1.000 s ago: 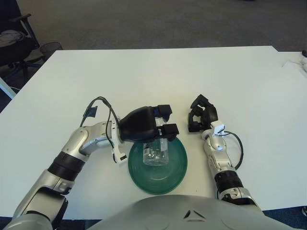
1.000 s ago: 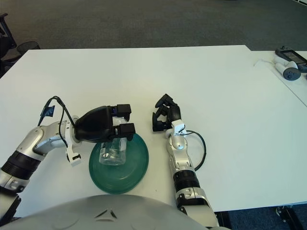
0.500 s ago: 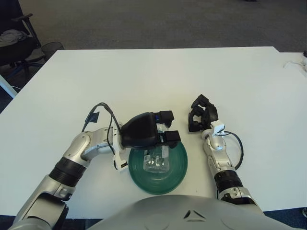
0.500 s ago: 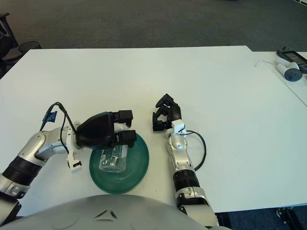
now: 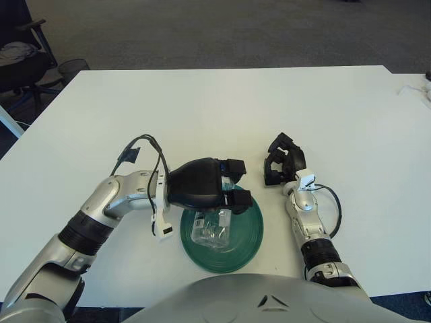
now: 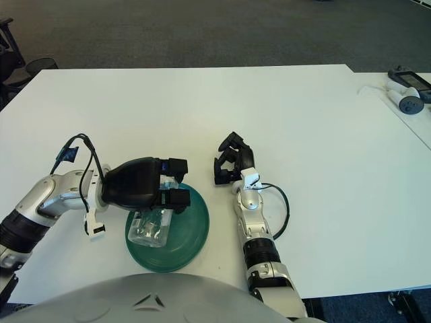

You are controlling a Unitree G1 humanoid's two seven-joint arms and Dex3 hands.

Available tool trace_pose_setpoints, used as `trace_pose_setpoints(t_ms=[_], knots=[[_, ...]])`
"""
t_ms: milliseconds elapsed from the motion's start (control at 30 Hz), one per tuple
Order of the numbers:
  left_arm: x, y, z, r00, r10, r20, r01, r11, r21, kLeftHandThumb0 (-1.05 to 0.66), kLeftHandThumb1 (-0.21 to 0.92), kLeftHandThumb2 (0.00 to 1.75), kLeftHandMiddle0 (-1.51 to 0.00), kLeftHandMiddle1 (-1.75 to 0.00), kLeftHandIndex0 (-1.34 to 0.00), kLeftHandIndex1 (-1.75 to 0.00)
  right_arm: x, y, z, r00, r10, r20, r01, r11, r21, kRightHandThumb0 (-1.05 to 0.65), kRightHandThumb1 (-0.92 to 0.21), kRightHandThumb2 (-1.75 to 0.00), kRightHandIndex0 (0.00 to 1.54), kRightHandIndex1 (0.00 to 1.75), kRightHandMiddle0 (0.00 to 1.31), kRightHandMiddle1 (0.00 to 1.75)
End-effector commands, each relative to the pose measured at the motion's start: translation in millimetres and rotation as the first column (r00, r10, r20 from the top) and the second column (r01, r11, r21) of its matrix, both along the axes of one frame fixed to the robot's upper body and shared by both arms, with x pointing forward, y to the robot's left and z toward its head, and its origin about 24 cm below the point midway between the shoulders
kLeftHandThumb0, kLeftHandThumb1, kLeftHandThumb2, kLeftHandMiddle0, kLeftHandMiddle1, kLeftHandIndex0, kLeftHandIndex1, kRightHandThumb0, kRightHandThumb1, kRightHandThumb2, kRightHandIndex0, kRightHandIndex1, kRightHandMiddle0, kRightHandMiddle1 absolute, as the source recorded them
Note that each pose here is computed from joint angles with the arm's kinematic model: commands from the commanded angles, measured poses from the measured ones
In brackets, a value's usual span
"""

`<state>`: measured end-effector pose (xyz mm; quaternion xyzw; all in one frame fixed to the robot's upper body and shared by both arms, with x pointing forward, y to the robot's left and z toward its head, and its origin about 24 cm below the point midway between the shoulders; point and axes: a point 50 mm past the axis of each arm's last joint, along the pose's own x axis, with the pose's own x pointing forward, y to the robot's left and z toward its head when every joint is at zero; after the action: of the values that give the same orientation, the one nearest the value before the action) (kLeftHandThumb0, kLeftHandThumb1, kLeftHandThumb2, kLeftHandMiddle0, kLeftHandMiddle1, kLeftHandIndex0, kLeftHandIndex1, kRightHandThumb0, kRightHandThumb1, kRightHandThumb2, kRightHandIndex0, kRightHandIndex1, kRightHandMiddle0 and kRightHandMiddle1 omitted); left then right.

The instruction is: Put the bottle into the plate.

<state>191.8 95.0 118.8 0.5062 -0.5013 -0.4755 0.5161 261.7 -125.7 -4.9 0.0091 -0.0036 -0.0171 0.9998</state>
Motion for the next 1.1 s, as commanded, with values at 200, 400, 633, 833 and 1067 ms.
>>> trace_pose_setpoints(t_ms=[200, 400, 633, 833, 1067], knots=[[0.4, 6.7, 7.1, 0.999, 0.015, 0.036, -0.016, 1.0, 0.021, 0.0, 0.28, 1.32, -0.55, -1.74, -0.57, -1.64, -19.6, -3.2, -33.2, 0.982, -0.016, -0.187, 0.017, 1.0, 0.0, 0.0, 0.11, -1.74, 0.98, 1.58, 0.72, 1.75], [-0.5, 12.4, 4.1, 0.999, 0.008, 0.054, -0.009, 1.0, 0.027, -0.07, 0.68, 0.84, -0.17, -1.68, -0.36, -1.65, -19.5, -3.7, -33.3, 0.982, -0.01, -0.188, 0.01, 1.0, 0.0, 0.0, 0.11, -1.75, 0.97, 1.61, 0.71, 1.75], [0.1, 15.6, 3.6, 0.996, -0.006, 0.091, 0.004, 1.0, 0.021, -0.25, 0.37, 1.12, -0.01, -0.56, -0.03, -0.81, -19.3, -3.1, -32.8, 0.982, -0.01, -0.19, 0.008, 1.0, -0.011, 0.0, 0.1, -1.74, 0.96, 1.62, 0.7, 1.75], [1.4, 18.2, 1.8, 0.996, -0.016, 0.092, 0.011, 0.998, 0.062, -0.46, 0.44, 0.97, -0.02, -0.27, 0.0, -0.42, -18.6, -2.2, -31.9, 0.981, -0.013, -0.195, 0.008, 1.0, -0.026, 0.0, 0.1, -1.74, 0.97, 1.59, 0.71, 1.75], [2.8, 19.8, 1.6, 0.994, -0.02, 0.104, 0.011, 0.996, 0.093, -0.58, 0.47, 0.87, -0.04, -0.23, 0.0, -0.31, -18.1, -1.5, -31.6, 0.981, 0.002, -0.192, -0.005, 1.0, -0.017, 0.0, 0.11, -1.74, 0.97, 1.59, 0.71, 1.75]])
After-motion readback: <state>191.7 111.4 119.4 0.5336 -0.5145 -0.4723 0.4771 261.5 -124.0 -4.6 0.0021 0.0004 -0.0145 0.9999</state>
